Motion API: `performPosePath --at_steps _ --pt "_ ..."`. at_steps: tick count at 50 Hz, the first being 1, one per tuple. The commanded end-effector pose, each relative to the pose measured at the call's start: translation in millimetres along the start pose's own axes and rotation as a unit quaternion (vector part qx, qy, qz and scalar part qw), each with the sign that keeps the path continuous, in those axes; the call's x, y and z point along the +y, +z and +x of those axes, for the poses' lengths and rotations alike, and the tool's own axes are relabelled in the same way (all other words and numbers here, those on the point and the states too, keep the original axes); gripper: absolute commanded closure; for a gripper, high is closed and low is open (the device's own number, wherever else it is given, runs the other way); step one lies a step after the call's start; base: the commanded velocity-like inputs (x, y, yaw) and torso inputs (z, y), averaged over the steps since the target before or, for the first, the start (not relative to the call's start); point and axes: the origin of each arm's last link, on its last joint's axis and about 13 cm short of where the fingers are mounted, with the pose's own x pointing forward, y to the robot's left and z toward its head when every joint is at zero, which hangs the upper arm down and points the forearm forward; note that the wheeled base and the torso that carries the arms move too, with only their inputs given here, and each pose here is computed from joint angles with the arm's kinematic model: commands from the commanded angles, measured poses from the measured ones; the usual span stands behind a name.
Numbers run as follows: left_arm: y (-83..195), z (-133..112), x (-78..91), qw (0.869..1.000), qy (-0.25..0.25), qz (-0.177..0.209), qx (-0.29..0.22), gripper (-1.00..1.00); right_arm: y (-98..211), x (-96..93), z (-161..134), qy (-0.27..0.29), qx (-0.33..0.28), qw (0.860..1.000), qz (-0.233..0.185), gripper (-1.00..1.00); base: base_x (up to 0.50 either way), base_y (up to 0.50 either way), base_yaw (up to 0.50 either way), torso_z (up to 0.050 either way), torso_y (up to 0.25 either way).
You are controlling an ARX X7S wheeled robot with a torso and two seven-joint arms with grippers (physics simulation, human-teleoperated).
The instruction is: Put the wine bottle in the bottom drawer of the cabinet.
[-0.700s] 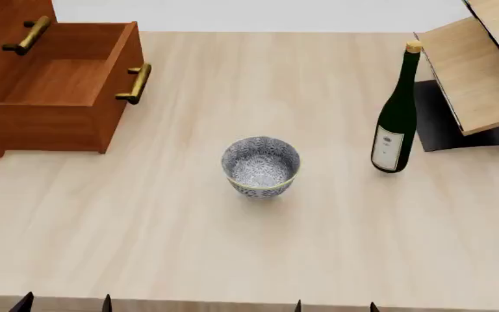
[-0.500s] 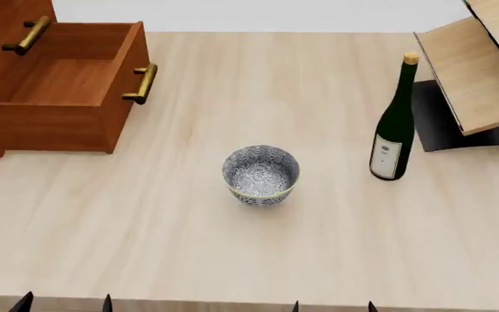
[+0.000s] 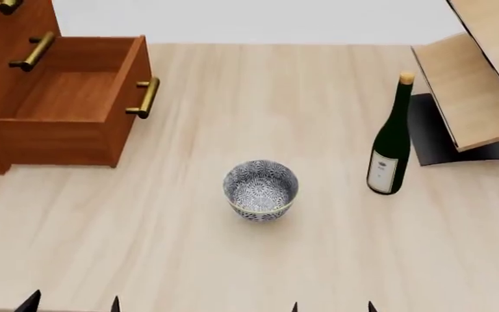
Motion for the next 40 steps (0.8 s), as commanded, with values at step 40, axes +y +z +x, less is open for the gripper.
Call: performPosePath --at_steps 40 --pt "6.9 5.9 5.5 0.998 0.030 -0.019 0.059 -1.00 14.2 -7.3 -3.3 -0.007 -0.008 0.999 0.045 -1.00 0.00 0.00 0.00 0.033 0.000"
